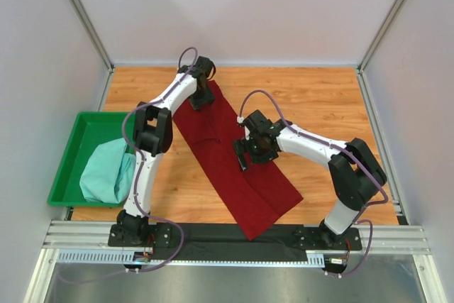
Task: Fold and stack the t-shirts
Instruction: Fold the tshirt
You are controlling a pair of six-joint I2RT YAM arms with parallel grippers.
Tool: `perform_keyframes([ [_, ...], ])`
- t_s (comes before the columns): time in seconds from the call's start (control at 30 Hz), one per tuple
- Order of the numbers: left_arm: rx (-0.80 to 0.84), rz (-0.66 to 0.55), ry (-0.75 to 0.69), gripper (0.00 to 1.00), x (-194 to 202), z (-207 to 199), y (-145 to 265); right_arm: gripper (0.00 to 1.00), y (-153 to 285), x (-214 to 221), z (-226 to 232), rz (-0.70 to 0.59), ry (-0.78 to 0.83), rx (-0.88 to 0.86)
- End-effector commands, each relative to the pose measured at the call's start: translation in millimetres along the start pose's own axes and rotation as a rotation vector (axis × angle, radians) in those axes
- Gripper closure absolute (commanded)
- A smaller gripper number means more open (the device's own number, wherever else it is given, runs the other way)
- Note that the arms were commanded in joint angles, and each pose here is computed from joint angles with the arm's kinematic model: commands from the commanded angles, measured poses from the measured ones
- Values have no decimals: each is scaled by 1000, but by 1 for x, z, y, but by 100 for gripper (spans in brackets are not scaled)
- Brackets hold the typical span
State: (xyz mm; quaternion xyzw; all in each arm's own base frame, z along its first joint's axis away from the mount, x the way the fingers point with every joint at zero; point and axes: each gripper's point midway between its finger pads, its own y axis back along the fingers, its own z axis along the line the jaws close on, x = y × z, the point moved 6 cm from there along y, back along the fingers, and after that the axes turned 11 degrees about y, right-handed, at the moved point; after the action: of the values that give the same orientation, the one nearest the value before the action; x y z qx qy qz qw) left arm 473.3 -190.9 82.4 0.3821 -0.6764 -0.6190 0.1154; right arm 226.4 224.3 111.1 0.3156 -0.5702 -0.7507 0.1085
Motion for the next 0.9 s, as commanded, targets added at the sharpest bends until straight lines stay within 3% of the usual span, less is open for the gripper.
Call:
perform_keyframes([
  [0.0,10,-6,32,44,-1,-15,-10,5,-13,-9,-4,-30,26,39],
  [0.3,410,36,-179,47,-7,-78,-47,4,-50,-9,14,30,-206,74],
  [0.57,723,-42,-285,46,-23,-129,-32,3,-52,-27,57,18,-253,-38],
  [0.77,753,-137,-342,44,-44,-134,21,2,-26,-34,50,-18,-236,-14],
  [0.87,789,-224,-379,44,-65,-131,102,2,-5,-37,44,-70,-156,15],
])
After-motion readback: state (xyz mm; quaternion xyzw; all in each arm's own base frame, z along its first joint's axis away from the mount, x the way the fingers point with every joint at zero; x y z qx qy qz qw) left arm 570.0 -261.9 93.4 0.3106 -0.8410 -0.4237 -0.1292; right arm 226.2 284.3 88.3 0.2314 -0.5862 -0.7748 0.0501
